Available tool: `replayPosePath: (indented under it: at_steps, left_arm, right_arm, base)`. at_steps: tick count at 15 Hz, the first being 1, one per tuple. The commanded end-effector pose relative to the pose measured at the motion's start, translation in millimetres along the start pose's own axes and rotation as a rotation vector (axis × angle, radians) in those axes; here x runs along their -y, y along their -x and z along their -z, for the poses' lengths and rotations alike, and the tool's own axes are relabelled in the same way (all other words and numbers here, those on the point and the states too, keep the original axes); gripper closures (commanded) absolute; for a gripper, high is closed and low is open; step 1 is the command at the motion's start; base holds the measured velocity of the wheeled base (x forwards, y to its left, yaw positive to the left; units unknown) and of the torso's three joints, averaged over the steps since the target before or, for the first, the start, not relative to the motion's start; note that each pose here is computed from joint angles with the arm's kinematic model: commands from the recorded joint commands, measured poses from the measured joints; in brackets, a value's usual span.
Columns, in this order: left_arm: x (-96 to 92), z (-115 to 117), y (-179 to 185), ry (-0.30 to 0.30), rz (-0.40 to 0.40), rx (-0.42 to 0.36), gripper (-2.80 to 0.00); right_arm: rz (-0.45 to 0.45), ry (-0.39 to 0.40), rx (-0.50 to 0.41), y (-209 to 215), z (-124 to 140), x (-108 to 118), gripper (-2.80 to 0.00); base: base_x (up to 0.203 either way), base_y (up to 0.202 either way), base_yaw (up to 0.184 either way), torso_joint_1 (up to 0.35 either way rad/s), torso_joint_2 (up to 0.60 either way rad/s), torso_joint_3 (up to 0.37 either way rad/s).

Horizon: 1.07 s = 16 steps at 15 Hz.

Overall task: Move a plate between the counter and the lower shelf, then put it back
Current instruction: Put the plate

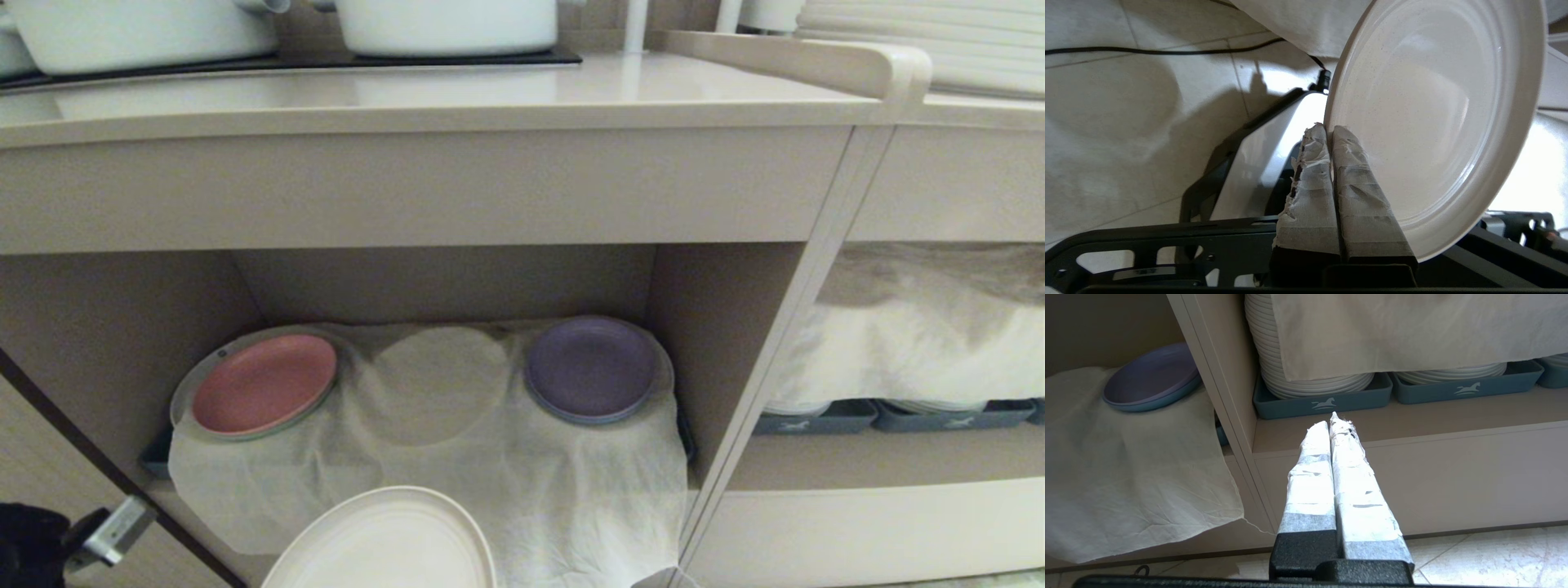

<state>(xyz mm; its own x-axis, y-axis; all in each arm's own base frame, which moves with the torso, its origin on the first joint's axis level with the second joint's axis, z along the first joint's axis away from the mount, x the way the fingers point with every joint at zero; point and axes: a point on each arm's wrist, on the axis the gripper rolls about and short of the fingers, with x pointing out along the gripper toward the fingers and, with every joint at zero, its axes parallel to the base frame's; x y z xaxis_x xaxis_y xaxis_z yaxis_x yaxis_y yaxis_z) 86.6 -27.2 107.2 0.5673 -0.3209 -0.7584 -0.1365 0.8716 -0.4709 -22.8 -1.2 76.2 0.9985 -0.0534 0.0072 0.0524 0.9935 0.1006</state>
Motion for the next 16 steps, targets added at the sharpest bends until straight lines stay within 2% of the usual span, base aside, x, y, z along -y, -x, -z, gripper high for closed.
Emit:
replayPosePath:
  at_steps: [1,4,6,16]
  left_arm:
    - [-0.8,0.4,0.8,0.004,-0.008,0.01,0.0]
    - [-2.5,-0.2,2.2,0.019,-0.018,0.026,0.0]
    - [-4.6,3.1,2.8,0.024,-0.036,0.001,0.0]
    - [-3.7,3.2,5.3,0.02,-0.018,0.011,0.0]
  right_arm:
    - [0.0,-0.001,0.0,0.0,0.0,0.0,0.0]
    - [0.0,-0.001,0.0,0.0,0.0,0.0,0.0]
    - [0.0,-0.001,0.0,0.0,0.0,0.0,0.0]
    - [0.0,-0.001,0.0,0.0,0.0,0.0,0.0]
  base:
    - [0.0,0.0,0.0,0.0,0.0,0.0]
    - [0.0,0.0,0.0,0.0,0.0,0.0]
    - [0.0,0.0,0.0,0.0,0.0,0.0]
    - [0.0,0.0,0.0,0.0,0.0,0.0]
